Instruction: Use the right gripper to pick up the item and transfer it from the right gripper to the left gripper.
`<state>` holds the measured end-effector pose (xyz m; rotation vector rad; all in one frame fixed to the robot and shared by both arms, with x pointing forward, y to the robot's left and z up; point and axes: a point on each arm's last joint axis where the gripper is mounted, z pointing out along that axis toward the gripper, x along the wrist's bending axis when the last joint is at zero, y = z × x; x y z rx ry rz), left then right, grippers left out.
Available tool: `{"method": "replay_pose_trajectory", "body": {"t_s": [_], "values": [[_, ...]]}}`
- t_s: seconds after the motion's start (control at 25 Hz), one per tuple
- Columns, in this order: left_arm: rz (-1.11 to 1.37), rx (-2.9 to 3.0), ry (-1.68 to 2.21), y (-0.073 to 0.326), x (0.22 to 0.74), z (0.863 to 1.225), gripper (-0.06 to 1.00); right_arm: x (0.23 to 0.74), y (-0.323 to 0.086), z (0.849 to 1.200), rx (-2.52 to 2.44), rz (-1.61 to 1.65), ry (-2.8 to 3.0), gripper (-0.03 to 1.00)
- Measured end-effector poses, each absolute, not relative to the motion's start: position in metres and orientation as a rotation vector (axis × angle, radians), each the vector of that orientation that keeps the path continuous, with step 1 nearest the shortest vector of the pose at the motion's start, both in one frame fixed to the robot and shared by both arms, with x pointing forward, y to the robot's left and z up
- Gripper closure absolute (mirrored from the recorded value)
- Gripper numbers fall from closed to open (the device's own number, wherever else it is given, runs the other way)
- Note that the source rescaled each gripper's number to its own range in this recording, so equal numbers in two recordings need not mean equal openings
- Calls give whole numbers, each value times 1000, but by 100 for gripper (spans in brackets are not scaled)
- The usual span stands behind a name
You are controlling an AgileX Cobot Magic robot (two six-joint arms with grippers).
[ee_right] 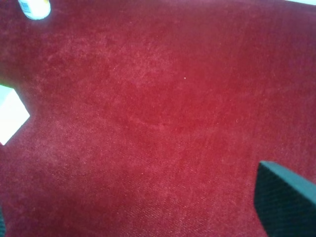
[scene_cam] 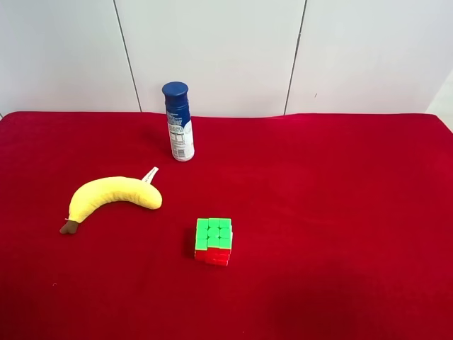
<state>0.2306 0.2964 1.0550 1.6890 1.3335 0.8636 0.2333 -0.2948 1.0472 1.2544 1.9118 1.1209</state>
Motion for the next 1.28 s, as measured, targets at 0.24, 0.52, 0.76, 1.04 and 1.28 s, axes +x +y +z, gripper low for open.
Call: {"method": "replay_pose_trajectory", "body": {"t_s": [0.24,0.52,0.76,1.04,1.28], "values": [[867,1688,1338,297,231,1055,-5,233,-295,1047,1254,1121,1912,-3],[881,1675,1361,297,231,1055,-5,233,-295,1047,1266,1114,1900,-3],[950,1606,1475,296,231,1055,-5,234,-294,1047,1357,1055,1803,-3],[959,1596,1491,296,231,1055,-5,234,-294,1047,1420,1010,1731,-3],[959,1596,1491,296,231,1055,-5,234,-294,1047,1420,1010,1731,-3]]}}
